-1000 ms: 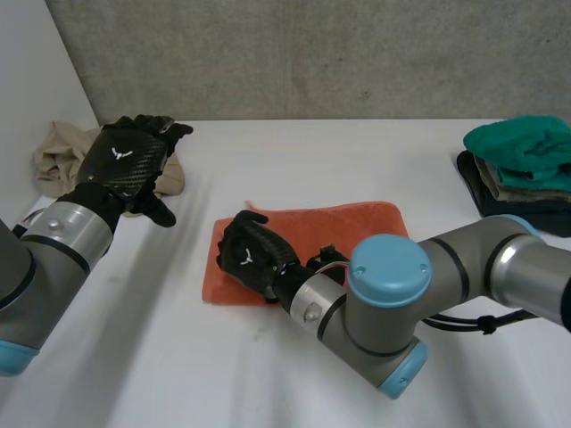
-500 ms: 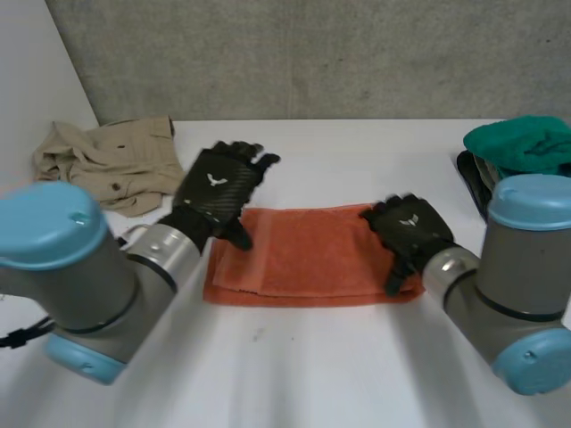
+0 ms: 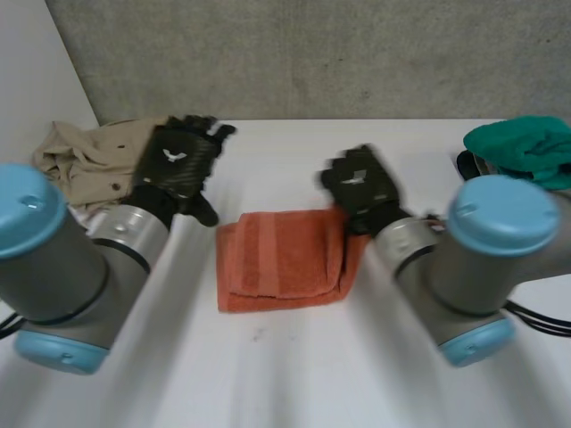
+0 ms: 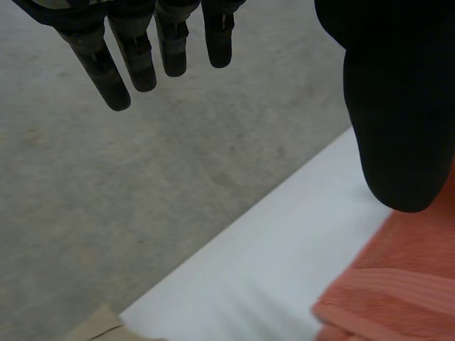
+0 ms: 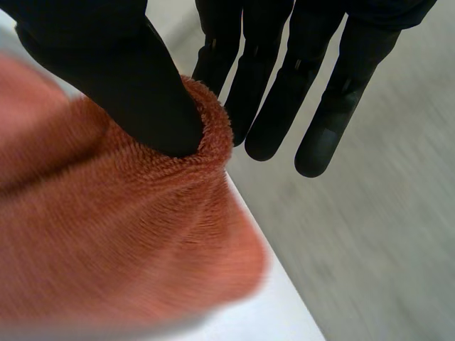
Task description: Fold the laundry.
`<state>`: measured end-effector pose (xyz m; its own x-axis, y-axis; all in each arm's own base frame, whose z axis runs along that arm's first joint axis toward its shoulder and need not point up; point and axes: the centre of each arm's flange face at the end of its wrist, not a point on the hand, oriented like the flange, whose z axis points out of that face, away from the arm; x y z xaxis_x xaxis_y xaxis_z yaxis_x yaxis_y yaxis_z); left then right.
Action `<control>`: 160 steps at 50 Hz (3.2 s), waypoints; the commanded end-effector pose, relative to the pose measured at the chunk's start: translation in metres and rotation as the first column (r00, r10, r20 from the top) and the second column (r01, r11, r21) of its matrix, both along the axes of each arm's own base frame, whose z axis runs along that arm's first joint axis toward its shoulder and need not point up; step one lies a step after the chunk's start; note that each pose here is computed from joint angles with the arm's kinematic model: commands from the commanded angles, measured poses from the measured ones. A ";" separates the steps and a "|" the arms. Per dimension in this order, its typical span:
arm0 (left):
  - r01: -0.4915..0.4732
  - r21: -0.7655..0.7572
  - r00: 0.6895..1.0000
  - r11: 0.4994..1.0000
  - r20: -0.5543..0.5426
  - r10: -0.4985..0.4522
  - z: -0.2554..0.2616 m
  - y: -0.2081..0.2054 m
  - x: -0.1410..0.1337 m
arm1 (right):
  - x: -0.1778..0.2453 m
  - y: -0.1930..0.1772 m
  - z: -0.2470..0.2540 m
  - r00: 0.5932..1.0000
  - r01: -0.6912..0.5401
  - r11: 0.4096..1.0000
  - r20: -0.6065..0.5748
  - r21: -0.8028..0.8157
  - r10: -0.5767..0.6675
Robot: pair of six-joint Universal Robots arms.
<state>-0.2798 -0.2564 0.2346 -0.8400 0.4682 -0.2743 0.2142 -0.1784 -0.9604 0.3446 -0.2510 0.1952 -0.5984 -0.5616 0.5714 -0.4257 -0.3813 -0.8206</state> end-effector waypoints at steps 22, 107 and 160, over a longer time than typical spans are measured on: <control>-0.005 0.062 0.998 0.998 -0.061 0.009 -0.004 0.005 -0.036 | 0.017 -0.007 0.015 0.964 0.066 0.929 0.216 0.365 -0.154; 0.406 0.178 0.914 0.896 -0.055 -0.403 0.046 -0.010 -0.059 | 0.064 -0.011 -0.032 0.991 0.000 1.000 0.134 0.000 0.000; 0.422 0.131 0.904 0.897 -0.138 -0.405 0.074 0.009 -0.068 | -0.310 -0.253 -0.008 0.903 0.365 0.919 0.296 -0.146 -0.312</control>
<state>-0.3473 -0.2505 0.3042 -0.5852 0.8060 -0.0884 0.0580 -0.0671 -0.9961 0.0405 -0.5073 0.1593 -0.8576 -0.1804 0.4816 -0.3866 -0.3914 -0.8351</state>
